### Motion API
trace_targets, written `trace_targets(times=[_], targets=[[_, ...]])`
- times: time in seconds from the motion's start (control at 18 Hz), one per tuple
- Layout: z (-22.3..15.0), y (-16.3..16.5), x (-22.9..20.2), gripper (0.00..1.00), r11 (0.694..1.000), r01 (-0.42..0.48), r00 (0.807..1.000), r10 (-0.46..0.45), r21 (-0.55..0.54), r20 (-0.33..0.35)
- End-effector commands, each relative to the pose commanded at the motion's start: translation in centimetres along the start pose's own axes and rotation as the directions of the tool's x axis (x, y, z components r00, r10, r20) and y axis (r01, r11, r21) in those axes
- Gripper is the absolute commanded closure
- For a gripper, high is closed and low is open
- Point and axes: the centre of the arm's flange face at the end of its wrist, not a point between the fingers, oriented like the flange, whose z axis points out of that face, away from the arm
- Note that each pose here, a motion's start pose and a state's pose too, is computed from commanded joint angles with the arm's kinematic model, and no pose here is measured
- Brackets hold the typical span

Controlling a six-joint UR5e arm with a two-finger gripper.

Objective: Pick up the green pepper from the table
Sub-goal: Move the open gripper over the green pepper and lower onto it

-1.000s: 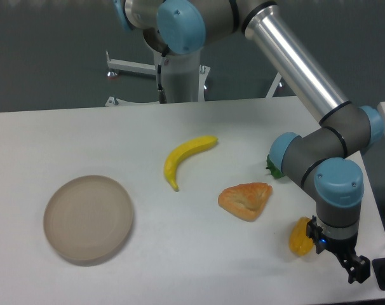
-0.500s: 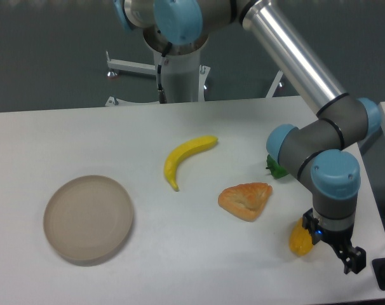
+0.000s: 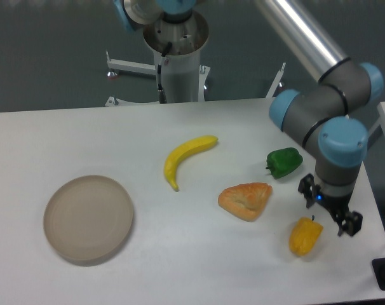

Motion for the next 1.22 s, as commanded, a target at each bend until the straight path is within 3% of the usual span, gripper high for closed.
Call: trace_targets(times=[0.28,0.61,1.22], targets=[[0.6,2.9,3.1,0.00,0.999,-0.055,0.997,0.055,0.000,-0.056],[2.3,5.8,6.0,0.00,0.999,-0.034,0.992,0.034,0.006,-0.120],[4.3,5.9,8.8,0.00,0.998,-0.019,0.984,0.028,0.054,-0.173]])
